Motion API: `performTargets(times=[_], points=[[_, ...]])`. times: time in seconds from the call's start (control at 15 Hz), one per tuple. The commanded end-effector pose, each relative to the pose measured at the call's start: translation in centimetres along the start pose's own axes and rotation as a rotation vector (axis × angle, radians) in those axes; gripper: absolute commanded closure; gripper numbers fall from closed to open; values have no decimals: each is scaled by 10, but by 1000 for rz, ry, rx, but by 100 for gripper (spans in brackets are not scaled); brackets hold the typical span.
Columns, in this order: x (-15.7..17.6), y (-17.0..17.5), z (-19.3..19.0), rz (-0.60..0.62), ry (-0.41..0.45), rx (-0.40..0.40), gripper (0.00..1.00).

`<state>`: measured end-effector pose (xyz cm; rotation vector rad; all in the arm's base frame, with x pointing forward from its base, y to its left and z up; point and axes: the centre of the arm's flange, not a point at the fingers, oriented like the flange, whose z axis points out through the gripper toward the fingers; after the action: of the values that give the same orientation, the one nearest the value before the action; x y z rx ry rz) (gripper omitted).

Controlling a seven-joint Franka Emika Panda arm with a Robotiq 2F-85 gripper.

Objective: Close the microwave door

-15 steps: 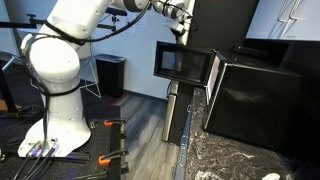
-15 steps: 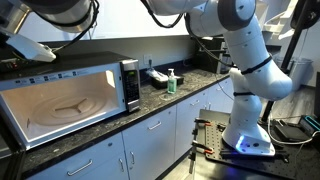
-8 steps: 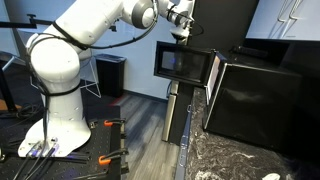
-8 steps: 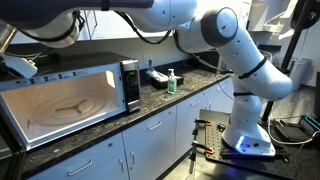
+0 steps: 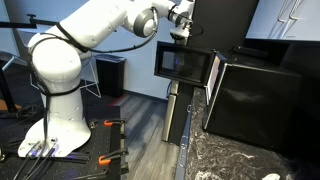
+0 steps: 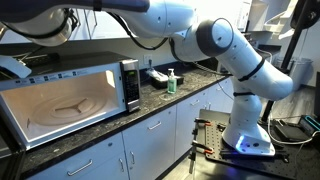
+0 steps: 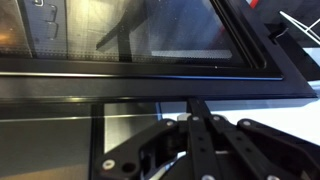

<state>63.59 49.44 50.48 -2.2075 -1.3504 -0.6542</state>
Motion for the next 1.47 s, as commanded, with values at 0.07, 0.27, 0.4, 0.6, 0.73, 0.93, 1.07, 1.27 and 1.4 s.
performTargets(times=[0.07,0.27,0.4,0.6,0.73,0.93,1.07,1.27,1.4], points=[[20,-8,0,6,-7,-6,100],[19,-10,1,36,-22,1,100],[13,-7,3,70,-42,9,100],[4,3,6,124,-78,23,100],[1,4,6,146,-97,37,100],[-4,2,3,195,-144,38,100],[-12,-2,-4,248,-179,28,100],[-23,-4,-13,329,-216,15,100],[-28,-5,-17,379,-237,9,100]])
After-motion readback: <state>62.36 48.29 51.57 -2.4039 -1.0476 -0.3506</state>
